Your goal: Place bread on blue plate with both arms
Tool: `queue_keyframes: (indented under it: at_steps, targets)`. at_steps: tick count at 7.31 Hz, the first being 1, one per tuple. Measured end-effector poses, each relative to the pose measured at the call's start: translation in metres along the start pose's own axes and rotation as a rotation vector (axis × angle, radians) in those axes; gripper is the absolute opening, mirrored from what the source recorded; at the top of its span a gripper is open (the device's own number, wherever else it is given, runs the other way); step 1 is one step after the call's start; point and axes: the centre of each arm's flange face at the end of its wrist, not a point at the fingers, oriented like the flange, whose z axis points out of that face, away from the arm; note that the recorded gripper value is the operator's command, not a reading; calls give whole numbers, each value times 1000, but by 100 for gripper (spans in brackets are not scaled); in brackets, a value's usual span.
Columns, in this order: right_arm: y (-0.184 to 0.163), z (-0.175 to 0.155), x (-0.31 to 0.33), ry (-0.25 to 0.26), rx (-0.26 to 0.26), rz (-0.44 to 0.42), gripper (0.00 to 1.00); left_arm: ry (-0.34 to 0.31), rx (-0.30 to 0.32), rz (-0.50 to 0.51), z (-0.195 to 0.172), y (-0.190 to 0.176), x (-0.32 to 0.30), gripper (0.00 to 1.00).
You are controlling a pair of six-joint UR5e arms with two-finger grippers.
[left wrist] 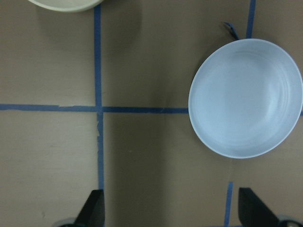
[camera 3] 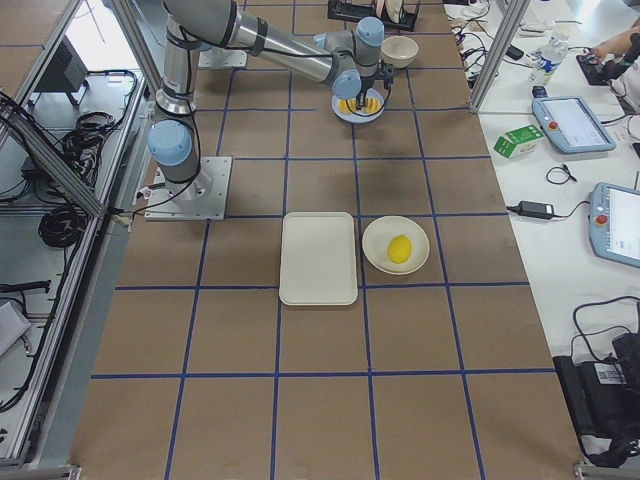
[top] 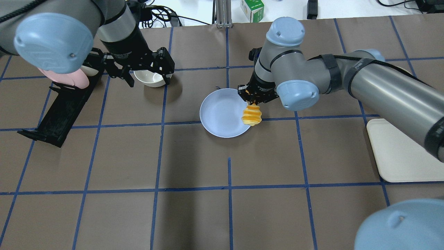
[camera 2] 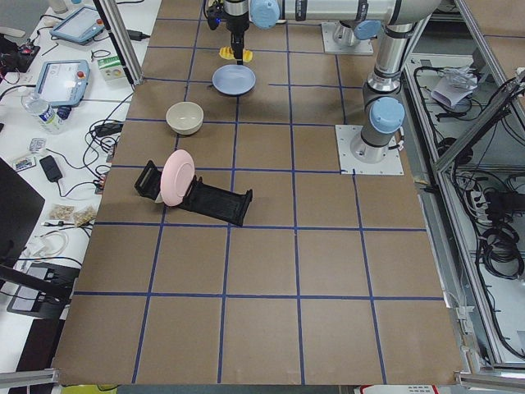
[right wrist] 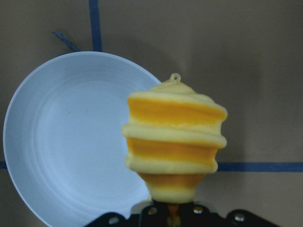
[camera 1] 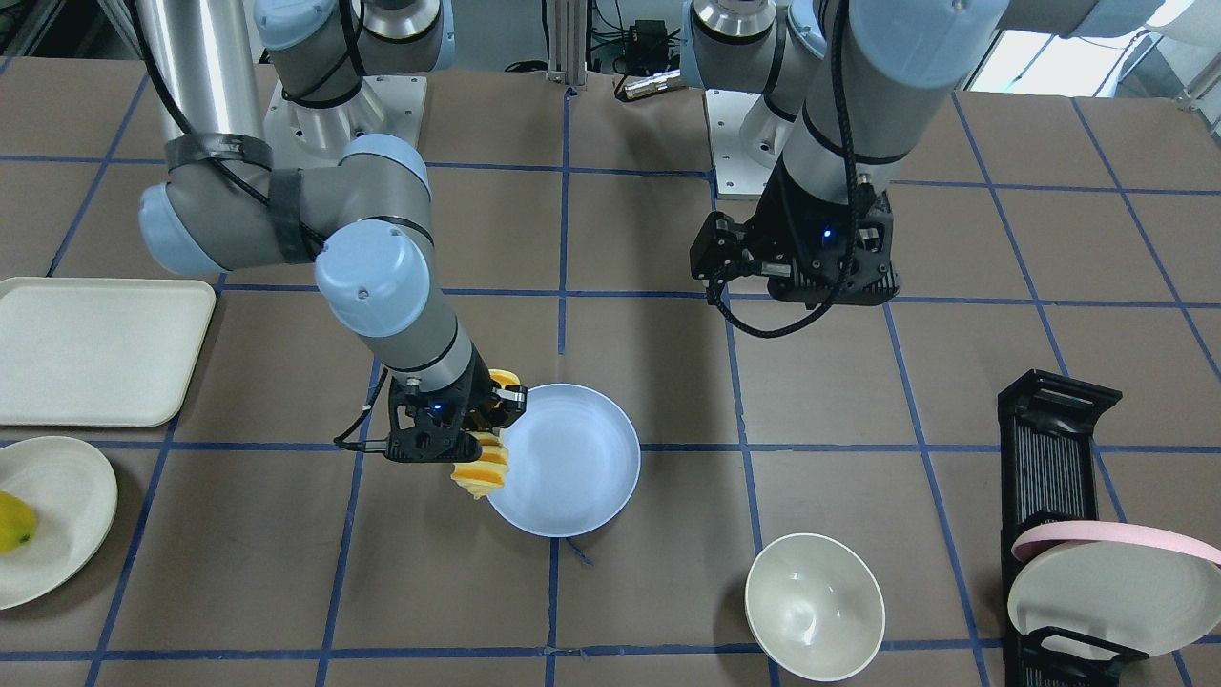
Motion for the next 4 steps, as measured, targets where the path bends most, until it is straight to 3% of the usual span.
queue_keyframes:
  at_steps: [1, 3, 4]
  targets:
    - [3, 17, -14, -2, 1, 13, 0, -10, 20, 6, -14, 5, -1, 100]
    - [9, 42, -33, -6, 3, 20, 83, -12, 47, 9, -28, 14, -1, 100]
    - [12, 51, -37, -4, -5, 25, 100, -11, 54, 10, -31, 17, -1, 100]
